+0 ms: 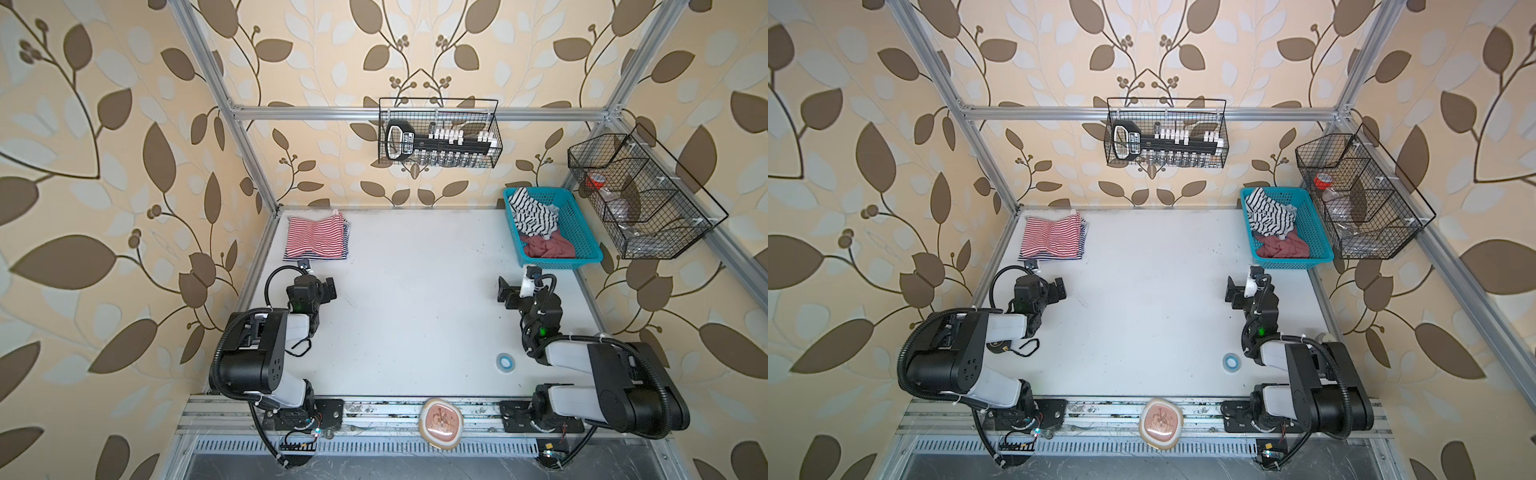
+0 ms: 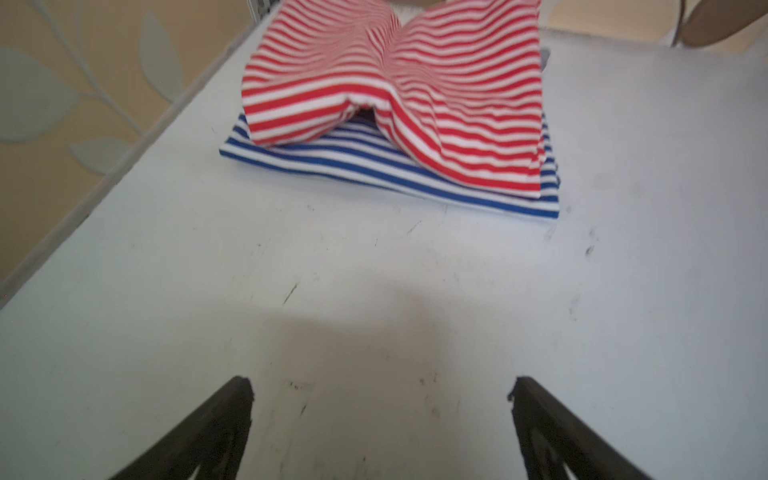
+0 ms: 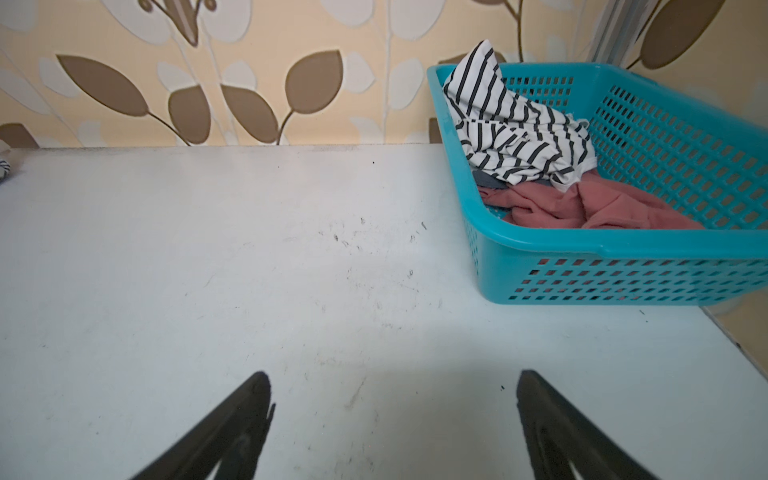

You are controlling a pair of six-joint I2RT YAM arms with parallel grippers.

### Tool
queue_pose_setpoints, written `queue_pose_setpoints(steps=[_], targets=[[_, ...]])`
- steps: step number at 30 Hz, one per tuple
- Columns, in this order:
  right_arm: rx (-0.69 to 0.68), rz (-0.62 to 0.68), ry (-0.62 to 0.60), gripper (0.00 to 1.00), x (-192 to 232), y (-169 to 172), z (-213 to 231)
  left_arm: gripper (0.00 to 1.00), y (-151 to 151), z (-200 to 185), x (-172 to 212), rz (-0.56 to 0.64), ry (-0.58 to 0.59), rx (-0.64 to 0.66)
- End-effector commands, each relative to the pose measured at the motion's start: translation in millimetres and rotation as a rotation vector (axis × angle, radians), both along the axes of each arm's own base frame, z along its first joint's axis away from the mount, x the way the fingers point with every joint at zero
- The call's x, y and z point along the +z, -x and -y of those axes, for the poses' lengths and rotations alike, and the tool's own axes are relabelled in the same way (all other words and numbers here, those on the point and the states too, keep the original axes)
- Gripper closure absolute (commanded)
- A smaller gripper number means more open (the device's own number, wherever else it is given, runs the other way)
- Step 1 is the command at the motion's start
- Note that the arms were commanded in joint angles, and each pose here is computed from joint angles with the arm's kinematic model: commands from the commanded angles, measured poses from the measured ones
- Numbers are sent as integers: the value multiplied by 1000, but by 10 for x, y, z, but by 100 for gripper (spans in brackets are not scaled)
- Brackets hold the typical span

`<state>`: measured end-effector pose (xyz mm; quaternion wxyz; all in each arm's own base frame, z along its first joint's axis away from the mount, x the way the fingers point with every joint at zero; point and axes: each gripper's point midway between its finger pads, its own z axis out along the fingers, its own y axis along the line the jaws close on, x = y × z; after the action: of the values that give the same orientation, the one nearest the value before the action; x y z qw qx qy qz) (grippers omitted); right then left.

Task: Fold and stack the tank tops
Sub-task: 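Grasp the striped tank top in the basket with the right gripper while the left rises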

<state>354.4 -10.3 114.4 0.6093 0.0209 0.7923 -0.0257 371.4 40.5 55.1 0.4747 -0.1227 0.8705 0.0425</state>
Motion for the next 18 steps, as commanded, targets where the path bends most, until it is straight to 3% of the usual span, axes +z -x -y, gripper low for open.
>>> queue_pose_setpoints(steps=[1, 3, 14, 18], targets=[[11, -10, 27, 9, 248, -116, -17, 3, -215, -28, 512, 14, -15, 4], [17, -31, 25, 9, 345, -148, -38, 5, -280, 51, 636, 2, 20, -21], [-23, -186, -16, 8, 1280, -416, 149, 8, -539, 1139, 1654, 118, 479, -387], [-52, -282, -26, 9, 1397, -637, 292, 8, -491, 1492, 1917, 125, 538, -503]])
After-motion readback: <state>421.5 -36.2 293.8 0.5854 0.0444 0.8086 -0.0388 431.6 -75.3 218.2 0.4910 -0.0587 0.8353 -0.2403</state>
